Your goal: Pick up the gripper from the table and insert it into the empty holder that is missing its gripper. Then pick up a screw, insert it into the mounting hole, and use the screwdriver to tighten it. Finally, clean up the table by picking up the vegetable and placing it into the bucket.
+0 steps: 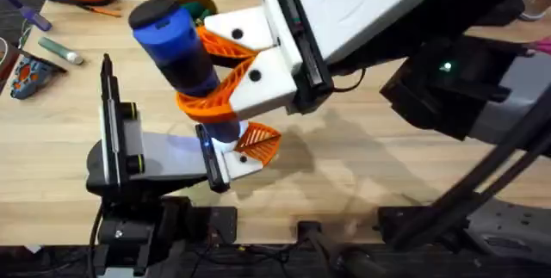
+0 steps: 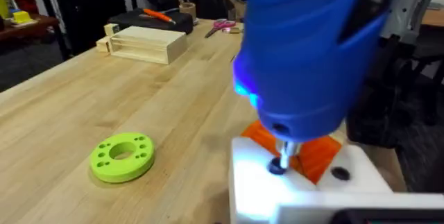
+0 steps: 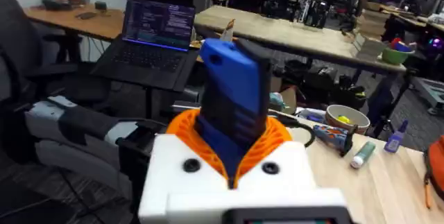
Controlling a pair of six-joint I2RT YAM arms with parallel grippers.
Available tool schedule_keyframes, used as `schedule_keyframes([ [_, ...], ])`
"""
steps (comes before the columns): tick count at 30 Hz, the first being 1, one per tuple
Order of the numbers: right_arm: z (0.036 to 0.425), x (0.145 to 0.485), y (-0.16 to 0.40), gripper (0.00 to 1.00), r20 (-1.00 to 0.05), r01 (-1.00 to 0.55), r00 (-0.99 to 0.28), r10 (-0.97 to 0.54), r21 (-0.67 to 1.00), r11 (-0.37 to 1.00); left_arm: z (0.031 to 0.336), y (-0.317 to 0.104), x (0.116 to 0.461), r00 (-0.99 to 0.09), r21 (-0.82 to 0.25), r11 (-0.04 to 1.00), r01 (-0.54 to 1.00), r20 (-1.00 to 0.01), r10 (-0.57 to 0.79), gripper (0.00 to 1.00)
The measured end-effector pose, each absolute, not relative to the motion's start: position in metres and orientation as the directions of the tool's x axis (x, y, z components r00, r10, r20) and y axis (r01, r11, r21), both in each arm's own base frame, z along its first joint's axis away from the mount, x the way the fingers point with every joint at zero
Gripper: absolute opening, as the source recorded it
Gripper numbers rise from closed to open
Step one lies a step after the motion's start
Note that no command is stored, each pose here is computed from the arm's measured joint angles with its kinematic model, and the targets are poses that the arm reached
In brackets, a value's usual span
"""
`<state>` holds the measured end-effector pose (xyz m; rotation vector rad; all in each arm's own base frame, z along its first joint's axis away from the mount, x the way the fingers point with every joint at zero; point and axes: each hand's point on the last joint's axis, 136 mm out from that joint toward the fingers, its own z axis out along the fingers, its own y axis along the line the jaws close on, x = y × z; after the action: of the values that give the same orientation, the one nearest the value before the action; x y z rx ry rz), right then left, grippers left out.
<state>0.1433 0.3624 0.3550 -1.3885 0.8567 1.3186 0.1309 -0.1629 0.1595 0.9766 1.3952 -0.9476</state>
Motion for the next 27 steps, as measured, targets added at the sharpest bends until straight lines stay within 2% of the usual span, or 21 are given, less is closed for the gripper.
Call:
schedule_keyframes([
  [27,0.3521,0.1507,0.3612,0.026,-0.982,-0.958,0.145,0.121,-0.17,-0.231,0.1595,-0.1629,0.1308,-0.025,-0.011,0.332,0.943,-0.999,0.039,0.014],
])
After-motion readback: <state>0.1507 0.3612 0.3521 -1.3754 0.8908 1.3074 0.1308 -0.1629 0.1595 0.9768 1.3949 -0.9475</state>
